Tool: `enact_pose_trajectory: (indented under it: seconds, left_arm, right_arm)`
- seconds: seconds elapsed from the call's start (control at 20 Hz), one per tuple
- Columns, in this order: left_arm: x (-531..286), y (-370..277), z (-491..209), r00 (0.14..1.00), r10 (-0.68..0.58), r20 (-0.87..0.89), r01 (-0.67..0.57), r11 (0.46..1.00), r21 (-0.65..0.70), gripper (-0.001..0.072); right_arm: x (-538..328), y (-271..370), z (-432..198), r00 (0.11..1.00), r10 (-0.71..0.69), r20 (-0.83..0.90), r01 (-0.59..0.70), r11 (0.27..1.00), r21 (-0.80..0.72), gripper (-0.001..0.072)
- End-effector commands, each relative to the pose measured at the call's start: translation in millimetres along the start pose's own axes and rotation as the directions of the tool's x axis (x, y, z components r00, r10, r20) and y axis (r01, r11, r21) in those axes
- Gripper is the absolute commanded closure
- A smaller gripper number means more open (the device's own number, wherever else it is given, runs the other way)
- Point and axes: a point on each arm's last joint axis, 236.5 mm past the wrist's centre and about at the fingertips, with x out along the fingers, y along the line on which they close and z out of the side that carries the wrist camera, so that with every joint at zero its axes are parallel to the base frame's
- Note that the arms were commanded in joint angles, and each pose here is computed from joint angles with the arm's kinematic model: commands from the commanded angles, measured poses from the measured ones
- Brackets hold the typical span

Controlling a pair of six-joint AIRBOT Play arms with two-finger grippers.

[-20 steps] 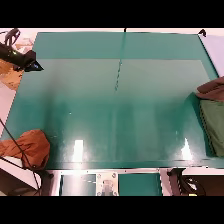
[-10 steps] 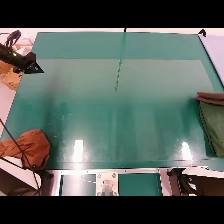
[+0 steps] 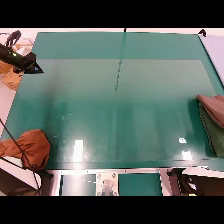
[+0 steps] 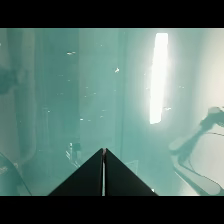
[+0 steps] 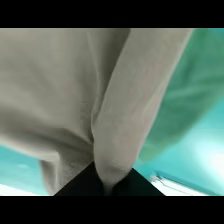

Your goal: Fold the shirts.

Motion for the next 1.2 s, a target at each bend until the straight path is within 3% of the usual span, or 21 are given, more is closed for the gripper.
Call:
enact_pose_trajectory:
  seconds: [0.0,0.05,0.15,0.25,0.35,0.4,0.5,0.65,0.8,0.95,1.15]
  left_arm:
    - [-0.4,-0.3,1.2,1.000,0.000,0.005,0.000,1.000,0.001,0.0679]
    - [-0.4,-0.3,1.3,1.000,0.001,0.006,-0.001,1.000,0.001,0.0679]
    - [-0.4,-0.2,4.0,1.000,0.001,0.017,-0.001,1.000,0.001,0.0679]
    - [-1.1,-3.3,8.1,0.999,-0.011,0.035,0.011,1.000,0.003,0.0680]
    - [-5.0,-7.1,9.2,0.999,-0.015,0.046,0.014,1.000,0.009,0.0680]
    - [-9.7,-10.9,10.6,0.998,-0.018,0.061,0.017,1.000,0.014,0.0680]
    - [-25.6,-20.0,13.3,0.995,-0.011,0.101,0.008,0.999,0.031,0.0680]
    - [-50.5,-39.2,2.7,0.993,-0.001,0.119,-0.005,0.999,0.052,0.0680]
    - [-49.7,-43.5,-42.1,0.994,0.105,0.015,-0.105,0.993,0.053,0.0681]
    - [-30.2,-66.9,-99.6,0.991,0.123,-0.054,-0.119,0.990,0.081,0.0681]
    - [12.3,-85.5,-190.6,0.988,0.106,-0.108,-0.099,0.993,0.068,0.0680]
  right_arm:
    - [44.4,-39.8,-17.5,0.978,-0.176,-0.110,0.179,0.984,0.020,0.0648]
    - [52.6,-45.7,-20.7,0.969,-0.204,-0.138,0.207,0.978,0.013,0.0597]
    - [61.2,-46.1,-21.9,0.964,-0.209,-0.166,0.214,0.977,0.013,0.0313]
    - [59.7,-41.0,-19.5,0.966,-0.207,-0.156,0.216,0.975,0.047,0.0271]
    - [48.6,-22.5,-4.3,0.980,-0.178,-0.088,0.181,0.983,0.029,0.0293]
    - [39.0,-8.0,4.4,0.988,-0.150,-0.046,0.150,0.989,0.013,0.0376]
    - [17.7,34.7,17.6,0.997,-0.064,0.038,0.067,0.995,-0.078,0.0697]
    - [-2.6,130.0,9.3,0.984,0.148,0.102,-0.118,0.959,-0.256,0.0701]
    - [1.5,210.8,-48.6,0.968,0.247,0.043,-0.192,0.840,-0.507,0.0702]
    - [31.4,241.6,-134.1,0.969,0.245,-0.031,-0.204,0.720,-0.663,0.0702]
    - [77.8,251.0,-257.9,0.938,0.306,-0.166,-0.311,0.524,-0.793,0.0702]
